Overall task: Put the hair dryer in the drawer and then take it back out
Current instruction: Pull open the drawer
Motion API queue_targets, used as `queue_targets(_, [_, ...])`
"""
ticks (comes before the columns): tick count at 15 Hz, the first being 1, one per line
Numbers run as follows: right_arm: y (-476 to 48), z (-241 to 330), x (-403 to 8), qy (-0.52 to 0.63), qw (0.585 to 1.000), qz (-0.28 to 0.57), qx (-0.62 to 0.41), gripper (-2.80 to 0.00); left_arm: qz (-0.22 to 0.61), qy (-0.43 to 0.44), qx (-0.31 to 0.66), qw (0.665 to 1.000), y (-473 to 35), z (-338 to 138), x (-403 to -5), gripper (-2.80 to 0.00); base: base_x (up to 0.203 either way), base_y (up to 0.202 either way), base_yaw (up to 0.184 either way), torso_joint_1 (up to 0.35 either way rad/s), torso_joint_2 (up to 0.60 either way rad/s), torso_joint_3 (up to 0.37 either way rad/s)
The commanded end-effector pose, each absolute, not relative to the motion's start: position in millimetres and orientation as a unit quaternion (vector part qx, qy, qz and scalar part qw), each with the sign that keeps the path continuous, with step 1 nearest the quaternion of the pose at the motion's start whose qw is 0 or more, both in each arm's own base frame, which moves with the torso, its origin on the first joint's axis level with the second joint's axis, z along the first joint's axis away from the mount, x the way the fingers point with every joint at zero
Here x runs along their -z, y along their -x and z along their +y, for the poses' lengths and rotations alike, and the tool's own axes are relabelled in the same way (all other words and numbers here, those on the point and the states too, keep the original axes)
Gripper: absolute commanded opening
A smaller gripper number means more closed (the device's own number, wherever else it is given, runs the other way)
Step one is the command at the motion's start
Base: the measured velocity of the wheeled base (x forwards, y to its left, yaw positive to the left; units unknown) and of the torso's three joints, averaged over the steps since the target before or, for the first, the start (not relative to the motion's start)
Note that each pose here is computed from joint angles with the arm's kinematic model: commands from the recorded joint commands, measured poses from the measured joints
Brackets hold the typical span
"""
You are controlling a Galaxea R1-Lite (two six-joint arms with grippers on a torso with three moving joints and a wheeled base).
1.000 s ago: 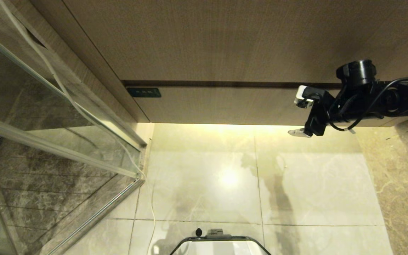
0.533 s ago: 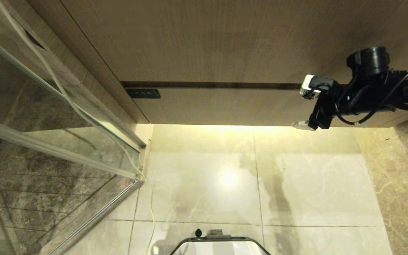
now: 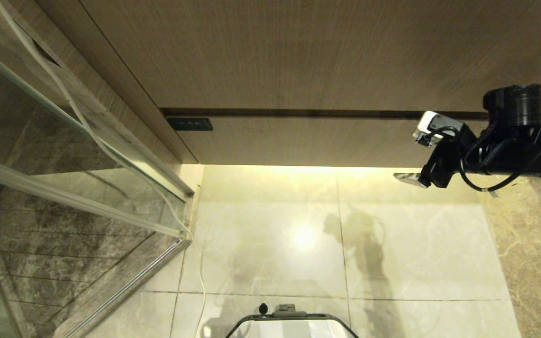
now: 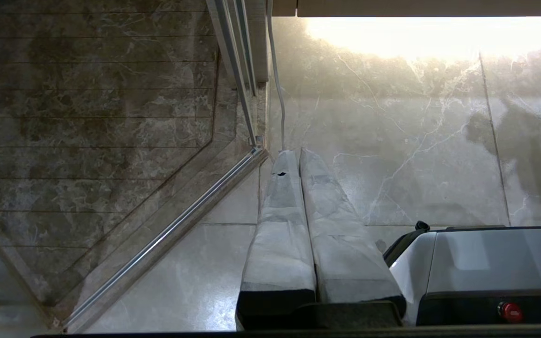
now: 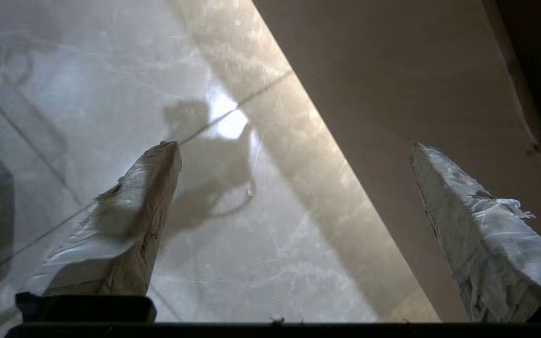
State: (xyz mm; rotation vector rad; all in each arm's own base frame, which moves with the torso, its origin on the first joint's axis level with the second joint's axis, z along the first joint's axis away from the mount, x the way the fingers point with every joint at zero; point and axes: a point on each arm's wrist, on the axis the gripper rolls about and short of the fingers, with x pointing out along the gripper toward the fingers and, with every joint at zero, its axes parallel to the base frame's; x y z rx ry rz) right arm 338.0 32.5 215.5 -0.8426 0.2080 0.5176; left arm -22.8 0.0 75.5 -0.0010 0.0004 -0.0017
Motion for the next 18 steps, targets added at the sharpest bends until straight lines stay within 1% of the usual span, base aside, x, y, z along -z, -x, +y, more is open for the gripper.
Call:
queue_targets(1, [-334, 33, -209, 0.417, 0.883, 0.017, -0.213, 0.0, 0.0, 0.001, 0.001, 1.0, 23, 0, -75, -2.8, 0.0, 0.0, 0.0, 0.0, 0.0, 0.0])
queue_targets(4, [-347, 34, -203, 0.412, 0.891, -0.039, -0.185, 0.0, -0.001, 0.001, 0.001, 1.0, 23, 0, -75, -2.8, 0.0, 0.0, 0.0, 0.0, 0.0, 0.0])
queue_targets(7, [-354, 34, -202, 0.408, 0.894, -0.066, -0.176, 0.0, 0.0, 0.001, 0.001, 1.0, 23, 0, -75, -2.8, 0.0, 0.0, 0.0, 0.0, 0.0, 0.0])
queue_targets(11, [-355, 36, -197, 0.406, 0.884, -0.079, -0.218, 0.0, 0.0, 0.001, 0.001, 1.0, 23, 0, -75, -2.8, 0.0, 0.0, 0.0, 0.0, 0.0, 0.0])
queue_targets(15, [-359, 35, -184, 0.437, 0.847, -0.093, -0.288, 0.0, 0.0, 0.001, 0.002, 1.0, 23, 0, -75, -2.8, 0.0, 0.0, 0.0, 0.0, 0.0, 0.0])
queue_targets(18, [-364, 34, -182, 0.456, 0.827, -0.117, -0.308, 0.0, 0.0, 0.001, 0.001, 1.0, 23, 0, -75, -2.8, 0.0, 0.0, 0.0, 0.0, 0.0, 0.0])
